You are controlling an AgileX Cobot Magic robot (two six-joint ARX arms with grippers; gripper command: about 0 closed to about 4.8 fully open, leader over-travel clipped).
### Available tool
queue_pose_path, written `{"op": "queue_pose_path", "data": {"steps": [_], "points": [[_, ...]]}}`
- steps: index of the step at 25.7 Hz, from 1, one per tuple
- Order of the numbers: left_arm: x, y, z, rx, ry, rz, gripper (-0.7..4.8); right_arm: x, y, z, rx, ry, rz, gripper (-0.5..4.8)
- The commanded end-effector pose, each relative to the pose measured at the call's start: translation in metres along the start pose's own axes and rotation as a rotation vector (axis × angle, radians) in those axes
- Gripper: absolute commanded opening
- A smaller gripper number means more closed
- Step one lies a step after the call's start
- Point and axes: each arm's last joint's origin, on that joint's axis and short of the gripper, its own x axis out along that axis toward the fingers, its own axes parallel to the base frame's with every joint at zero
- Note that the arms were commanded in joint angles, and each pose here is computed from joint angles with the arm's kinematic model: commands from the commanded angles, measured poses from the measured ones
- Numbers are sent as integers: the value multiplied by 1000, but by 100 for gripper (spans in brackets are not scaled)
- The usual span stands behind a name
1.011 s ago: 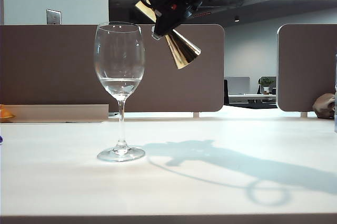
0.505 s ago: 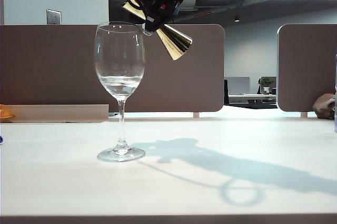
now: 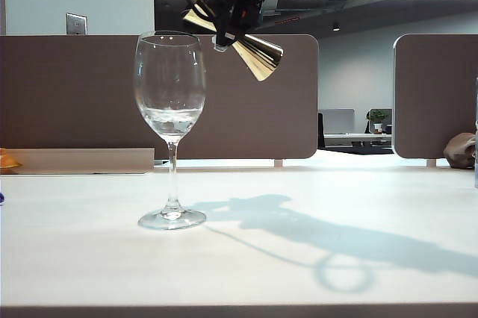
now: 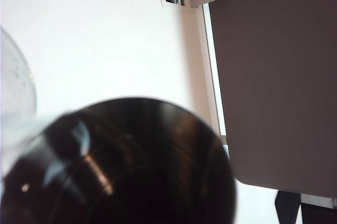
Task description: Pick up the jigger and pour the water inside into the glass.
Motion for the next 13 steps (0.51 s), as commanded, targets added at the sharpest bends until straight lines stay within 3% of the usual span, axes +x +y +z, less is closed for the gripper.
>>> {"op": "queue_pose_path", "data": {"steps": [1,13], "points": [[0,0,1,11,-9,-2,23,-3,-6,3,-38,-7,-43,-6],[0,0,1,11,-10,-3,23,-4,-15,8,-271,-19,-151,-6]]}}
